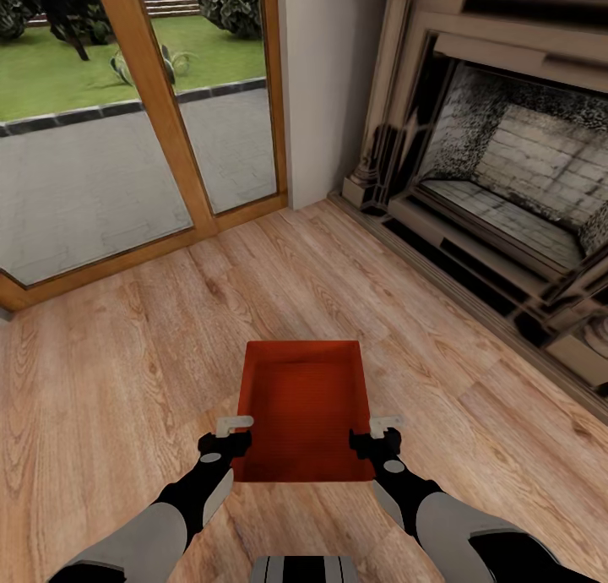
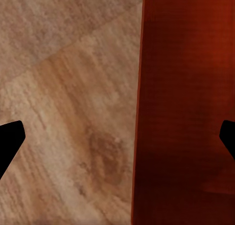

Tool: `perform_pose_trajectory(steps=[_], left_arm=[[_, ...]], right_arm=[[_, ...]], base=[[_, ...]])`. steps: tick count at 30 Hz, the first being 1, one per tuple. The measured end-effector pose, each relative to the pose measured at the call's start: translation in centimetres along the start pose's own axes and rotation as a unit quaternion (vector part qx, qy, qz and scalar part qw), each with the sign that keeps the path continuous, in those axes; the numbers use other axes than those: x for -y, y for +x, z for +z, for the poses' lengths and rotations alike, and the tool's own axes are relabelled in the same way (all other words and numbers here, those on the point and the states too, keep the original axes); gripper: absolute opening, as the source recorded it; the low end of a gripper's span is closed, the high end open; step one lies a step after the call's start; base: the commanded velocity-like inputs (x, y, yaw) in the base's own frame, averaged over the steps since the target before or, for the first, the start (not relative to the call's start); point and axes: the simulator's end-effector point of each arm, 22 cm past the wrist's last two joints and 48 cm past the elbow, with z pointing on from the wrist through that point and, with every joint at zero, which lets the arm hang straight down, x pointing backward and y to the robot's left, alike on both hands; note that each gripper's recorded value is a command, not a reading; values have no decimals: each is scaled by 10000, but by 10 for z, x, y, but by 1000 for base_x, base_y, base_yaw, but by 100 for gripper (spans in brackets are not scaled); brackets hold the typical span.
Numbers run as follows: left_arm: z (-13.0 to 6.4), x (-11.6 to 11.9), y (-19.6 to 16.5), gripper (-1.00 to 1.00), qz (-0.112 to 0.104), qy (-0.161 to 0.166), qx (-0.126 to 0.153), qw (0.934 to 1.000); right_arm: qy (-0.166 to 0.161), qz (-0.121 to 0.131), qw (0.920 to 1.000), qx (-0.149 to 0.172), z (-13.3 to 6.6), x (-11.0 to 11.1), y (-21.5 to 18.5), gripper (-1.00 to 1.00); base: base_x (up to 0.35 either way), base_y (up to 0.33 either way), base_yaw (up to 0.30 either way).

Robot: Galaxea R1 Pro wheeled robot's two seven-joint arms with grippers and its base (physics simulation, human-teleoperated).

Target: Move the two storage containers from the living room to the garage. In the garage, place one container on the floor and stack the other container on top of it (either order is fine).

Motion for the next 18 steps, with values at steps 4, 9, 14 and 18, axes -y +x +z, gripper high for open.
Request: perform_pose_trajectory(steps=[4, 9, 14, 18], left_arm=[[0, 0, 0, 100, -9, 0, 0, 10000], [0, 1, 0, 100, -13, 4, -3, 10000], [0, 0, 0, 100, -20, 1, -1, 10000], [0, 0, -1, 100, -34, -4, 3, 10000]], right_arm=[[0, 0, 10000, 0, 0, 0, 0, 100], [-2, 0, 10000, -2, 0, 0, 0, 100], [-13, 6, 10000, -17, 0, -1, 1, 100], [-19, 12, 10000, -19, 0, -1, 1, 100]], base=[[0, 0, 0], [0, 0, 0], [0, 0, 0], [0, 0, 0]])
